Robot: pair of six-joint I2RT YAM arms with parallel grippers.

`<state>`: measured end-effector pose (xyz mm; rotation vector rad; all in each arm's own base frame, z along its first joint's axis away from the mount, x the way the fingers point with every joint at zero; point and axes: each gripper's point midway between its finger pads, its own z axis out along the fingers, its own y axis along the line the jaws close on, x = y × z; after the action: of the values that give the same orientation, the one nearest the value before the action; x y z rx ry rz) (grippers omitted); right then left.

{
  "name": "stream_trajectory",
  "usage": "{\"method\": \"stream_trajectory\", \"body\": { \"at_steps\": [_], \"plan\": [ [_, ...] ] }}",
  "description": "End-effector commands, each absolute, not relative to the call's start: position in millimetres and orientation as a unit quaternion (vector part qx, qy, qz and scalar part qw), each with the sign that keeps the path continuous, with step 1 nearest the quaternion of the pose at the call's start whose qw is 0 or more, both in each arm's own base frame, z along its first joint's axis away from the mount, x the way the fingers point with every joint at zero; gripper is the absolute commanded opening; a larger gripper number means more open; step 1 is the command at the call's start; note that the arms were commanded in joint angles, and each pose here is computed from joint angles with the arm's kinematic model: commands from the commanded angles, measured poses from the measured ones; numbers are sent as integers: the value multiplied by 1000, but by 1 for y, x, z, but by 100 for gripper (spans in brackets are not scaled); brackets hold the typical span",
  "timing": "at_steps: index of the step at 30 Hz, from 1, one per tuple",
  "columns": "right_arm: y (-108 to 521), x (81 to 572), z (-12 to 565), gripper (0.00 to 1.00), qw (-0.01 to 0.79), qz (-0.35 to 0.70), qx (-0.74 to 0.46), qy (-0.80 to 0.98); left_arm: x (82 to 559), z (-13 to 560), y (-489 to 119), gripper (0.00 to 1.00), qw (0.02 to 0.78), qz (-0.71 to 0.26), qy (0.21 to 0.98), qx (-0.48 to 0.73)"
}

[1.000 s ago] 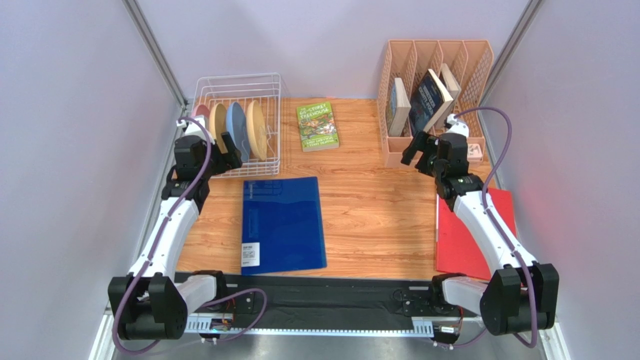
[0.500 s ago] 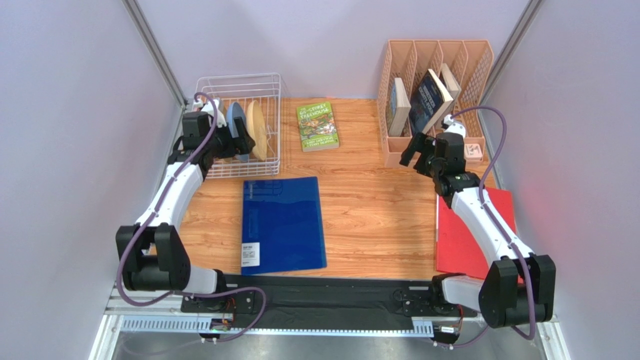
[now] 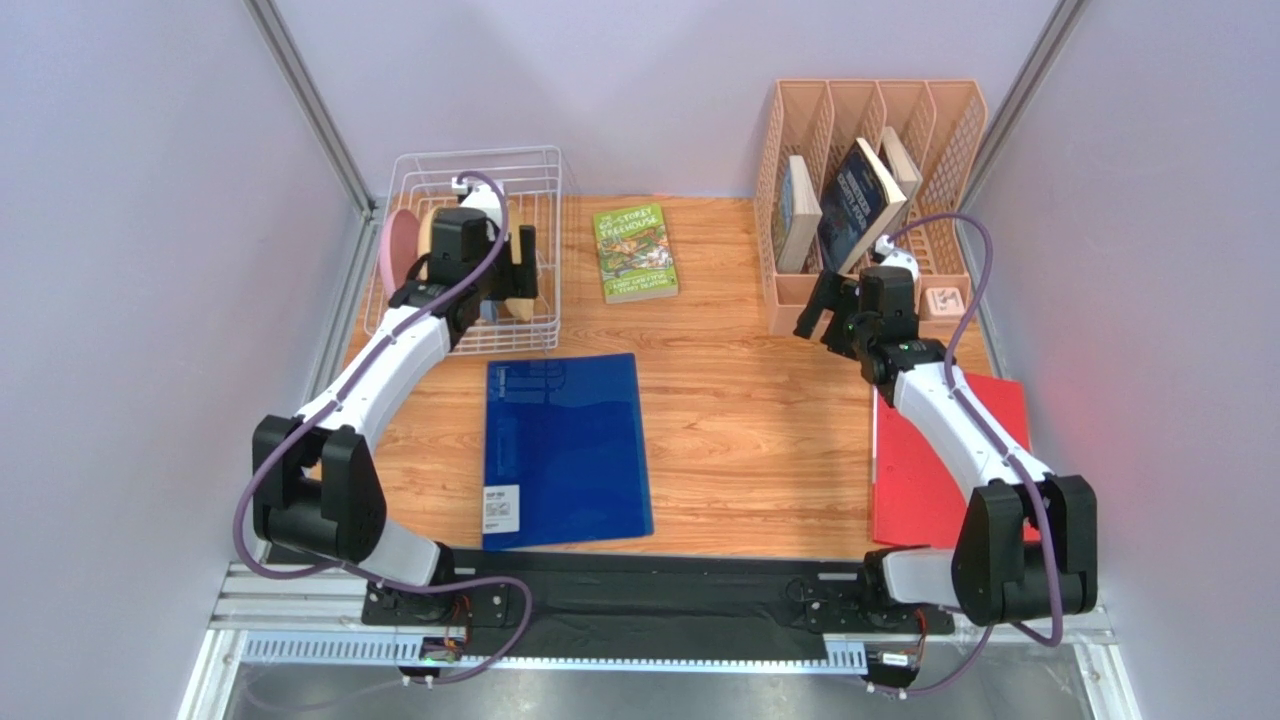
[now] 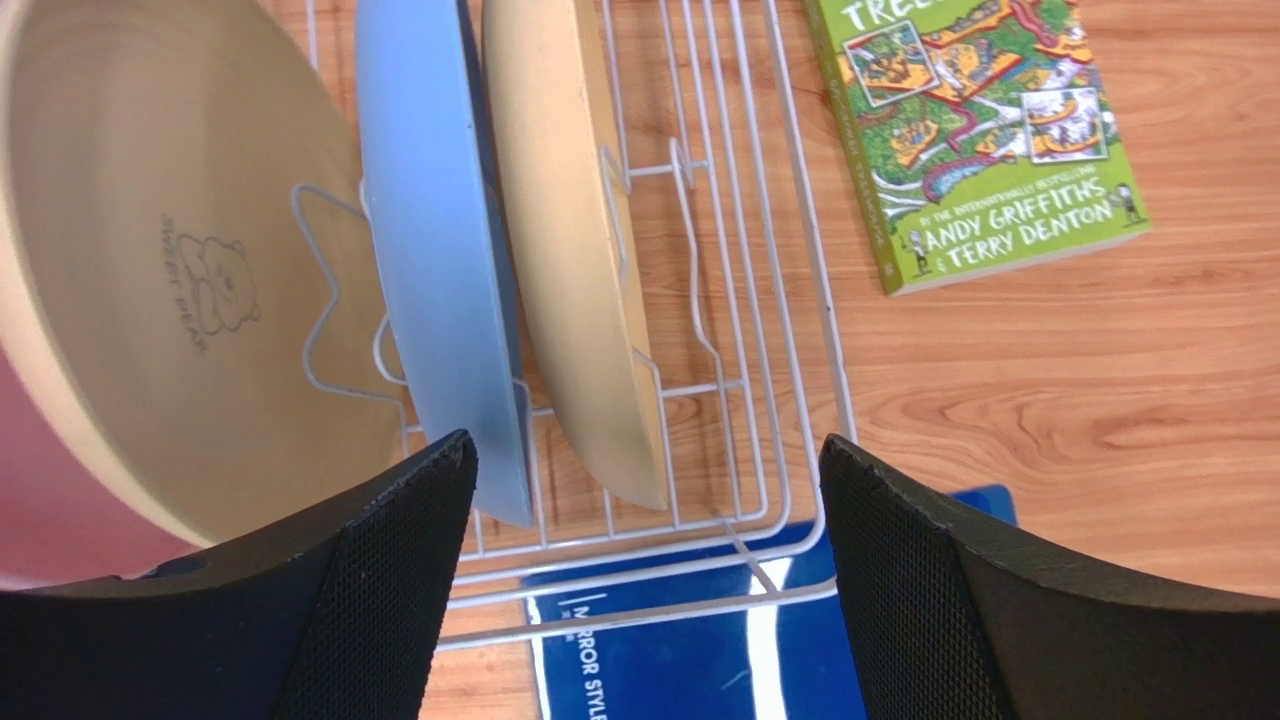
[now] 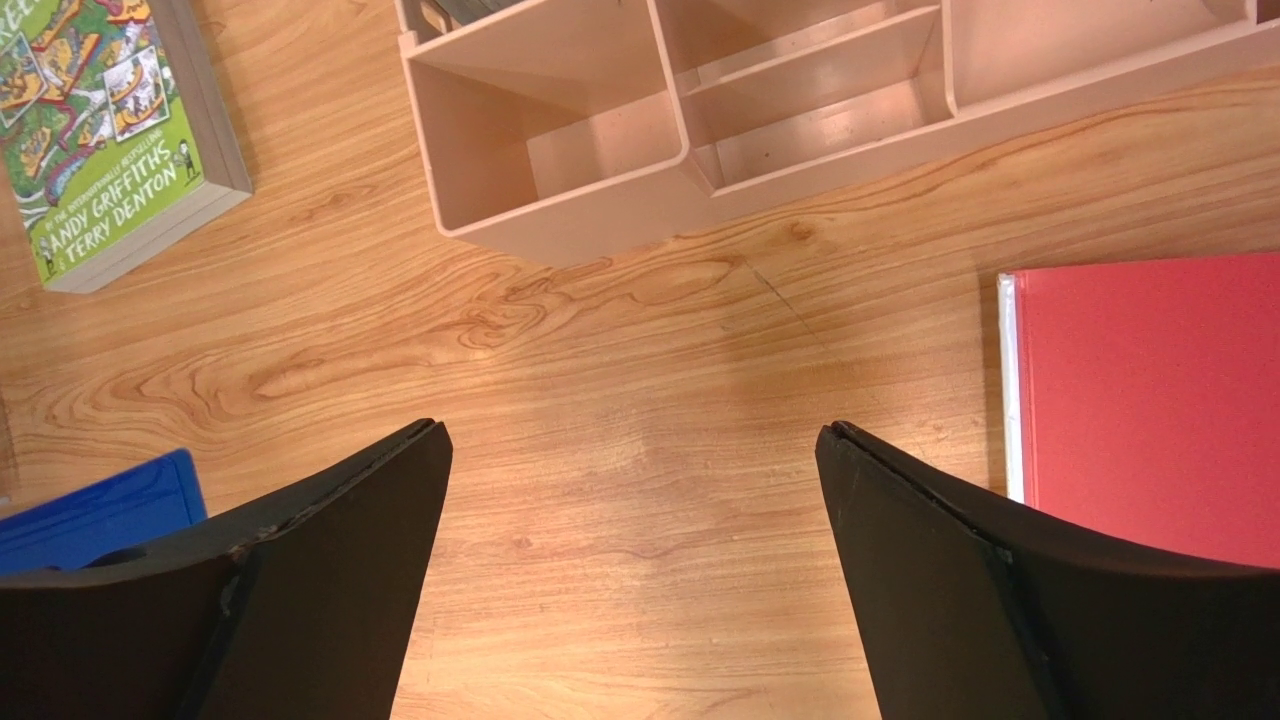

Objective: Unload the plates from the dish rack

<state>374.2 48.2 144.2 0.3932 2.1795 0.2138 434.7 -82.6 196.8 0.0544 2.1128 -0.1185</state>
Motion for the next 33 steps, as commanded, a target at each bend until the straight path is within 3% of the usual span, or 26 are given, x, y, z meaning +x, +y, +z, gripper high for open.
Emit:
{"method": "stream_trajectory", "body": {
  "at_steps": [1,11,15,18,21,26,27,31,33],
  "plan": [
    [51,385,157,100,460,91,156,869,434,221,-64,89,541,38,840,0],
    [50,388,144,100,447,85,158,876,424,255,-70,89,592,42,805,2],
    [52,389,144,100,445,90,160,877,438,252,-78,76,583,41,811,18],
    [52,389,145,100,445,90,161,876,449,244,-83,73,577,47,815,22],
    [52,388,146,100,446,89,159,876,460,237,-79,61,576,73,814,17],
    [49,387,146,100,447,84,162,876,470,225,-71,54,572,108,813,4],
    [49,387,146,100,447,83,162,876,470,223,-66,47,570,121,812,-3],
    [48,386,145,100,445,78,161,877,473,220,-61,40,571,144,808,-12],
    [48,387,144,100,444,78,163,877,471,220,-59,30,573,154,805,-17]
  ]
}}
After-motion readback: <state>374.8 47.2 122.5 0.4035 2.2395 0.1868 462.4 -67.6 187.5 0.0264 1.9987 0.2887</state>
